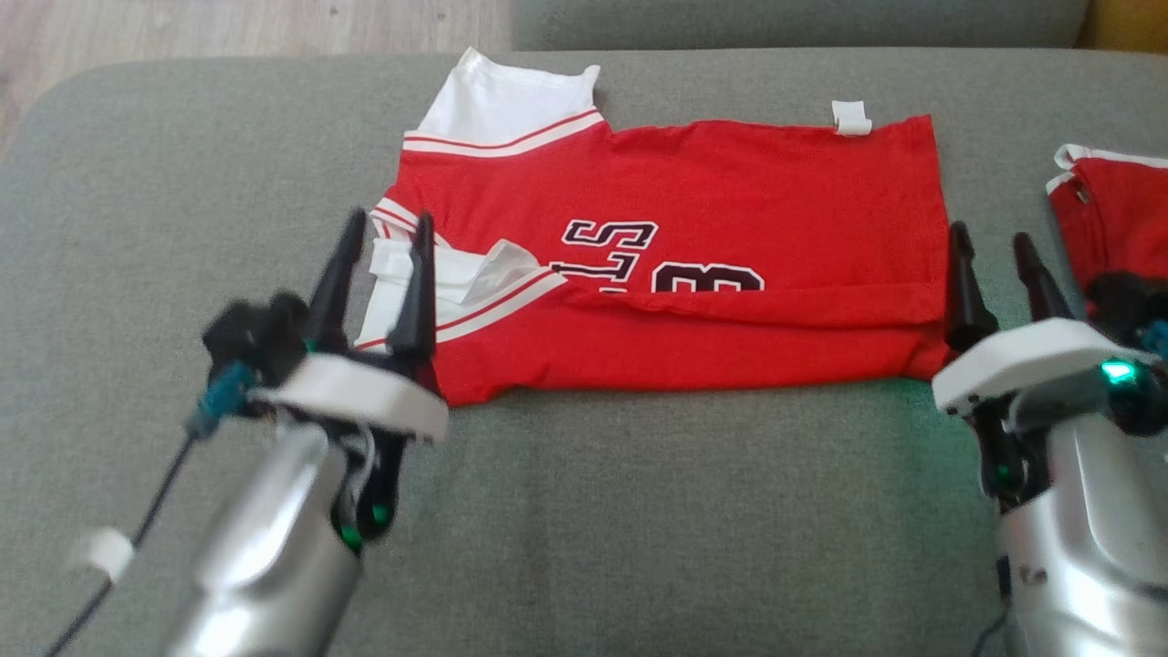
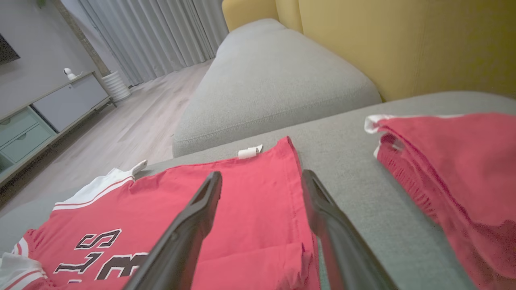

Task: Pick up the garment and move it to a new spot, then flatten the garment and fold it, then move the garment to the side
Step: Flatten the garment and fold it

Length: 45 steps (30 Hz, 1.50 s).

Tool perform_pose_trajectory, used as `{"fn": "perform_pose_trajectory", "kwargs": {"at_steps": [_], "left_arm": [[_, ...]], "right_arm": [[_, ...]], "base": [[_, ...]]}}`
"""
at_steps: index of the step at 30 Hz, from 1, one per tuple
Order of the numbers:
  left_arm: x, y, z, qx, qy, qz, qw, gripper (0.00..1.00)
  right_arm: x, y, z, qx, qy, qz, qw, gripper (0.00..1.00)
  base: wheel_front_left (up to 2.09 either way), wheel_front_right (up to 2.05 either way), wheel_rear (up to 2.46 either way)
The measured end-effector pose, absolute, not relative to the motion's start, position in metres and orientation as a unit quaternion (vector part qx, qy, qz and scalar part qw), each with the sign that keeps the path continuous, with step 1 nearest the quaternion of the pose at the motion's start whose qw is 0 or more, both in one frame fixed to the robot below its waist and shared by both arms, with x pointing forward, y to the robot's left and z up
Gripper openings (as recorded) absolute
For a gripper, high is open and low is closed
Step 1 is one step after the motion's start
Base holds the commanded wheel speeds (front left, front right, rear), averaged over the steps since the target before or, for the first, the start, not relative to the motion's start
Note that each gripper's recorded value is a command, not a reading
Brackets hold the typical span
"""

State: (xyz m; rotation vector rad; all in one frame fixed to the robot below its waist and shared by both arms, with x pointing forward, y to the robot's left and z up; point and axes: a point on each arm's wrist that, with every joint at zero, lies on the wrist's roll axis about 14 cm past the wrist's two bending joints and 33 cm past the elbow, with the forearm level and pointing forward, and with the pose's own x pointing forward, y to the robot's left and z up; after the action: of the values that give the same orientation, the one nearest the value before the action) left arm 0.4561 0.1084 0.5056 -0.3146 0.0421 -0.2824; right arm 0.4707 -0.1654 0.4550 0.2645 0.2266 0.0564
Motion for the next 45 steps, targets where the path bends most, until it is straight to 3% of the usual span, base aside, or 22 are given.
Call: {"fn": "perform_pose_trajectory", "kwargs": {"at_steps": [4, 12, 24, 33, 34, 36, 38, 45], "left_arm": [[0.427, 0.110, 0.482, -0.165, 0.057, -0.131, 0.976, 1.00], [0.369, 0.131, 0.410, -0.189, 0.203, -0.063, 0.959, 1.00], [0.374, 0.139, 0.376, -0.224, 0.263, -0.021, 0.938, 1.00], [0.392, 0.125, 0.368, -0.233, 0.281, -0.038, 0.930, 1.00], [0.393, 0.124, 0.368, -0.235, 0.281, -0.039, 0.930, 0.89], [0.396, 0.123, 0.367, -0.234, 0.283, -0.040, 0.929, 0.34], [0.396, 0.122, 0.366, -0.235, 0.285, -0.041, 0.929, 0.00], [0.400, 0.126, 0.369, -0.237, 0.268, -0.034, 0.933, 0.00]], "right_arm": [[0.453, -0.170, 0.459, 0.092, 0.102, 0.030, 0.990, 1.00], [0.412, -0.175, 0.444, 0.070, 0.152, 0.033, 0.985, 1.00], [0.401, -0.185, 0.438, 0.069, 0.182, 0.021, 0.981, 1.00], [0.394, -0.195, 0.420, 0.070, 0.214, 0.005, 0.974, 1.00], [0.393, -0.196, 0.417, 0.071, 0.218, 0.004, 0.973, 1.00], [0.391, -0.196, 0.410, 0.072, 0.231, 0.003, 0.970, 1.00], [0.390, -0.195, 0.404, 0.074, 0.241, 0.003, 0.968, 1.00], [0.406, -0.185, 0.394, 0.083, 0.254, 0.014, 0.963, 1.00]], "base": [[0.00, 0.00, 0.00], [0.00, 0.00, 0.00], [0.00, 0.00, 0.00], [0.00, 0.00, 0.00], [0.00, 0.00, 0.00], [0.00, 0.00, 0.00], [0.00, 0.00, 0.00], [0.00, 0.00, 0.00]]}}
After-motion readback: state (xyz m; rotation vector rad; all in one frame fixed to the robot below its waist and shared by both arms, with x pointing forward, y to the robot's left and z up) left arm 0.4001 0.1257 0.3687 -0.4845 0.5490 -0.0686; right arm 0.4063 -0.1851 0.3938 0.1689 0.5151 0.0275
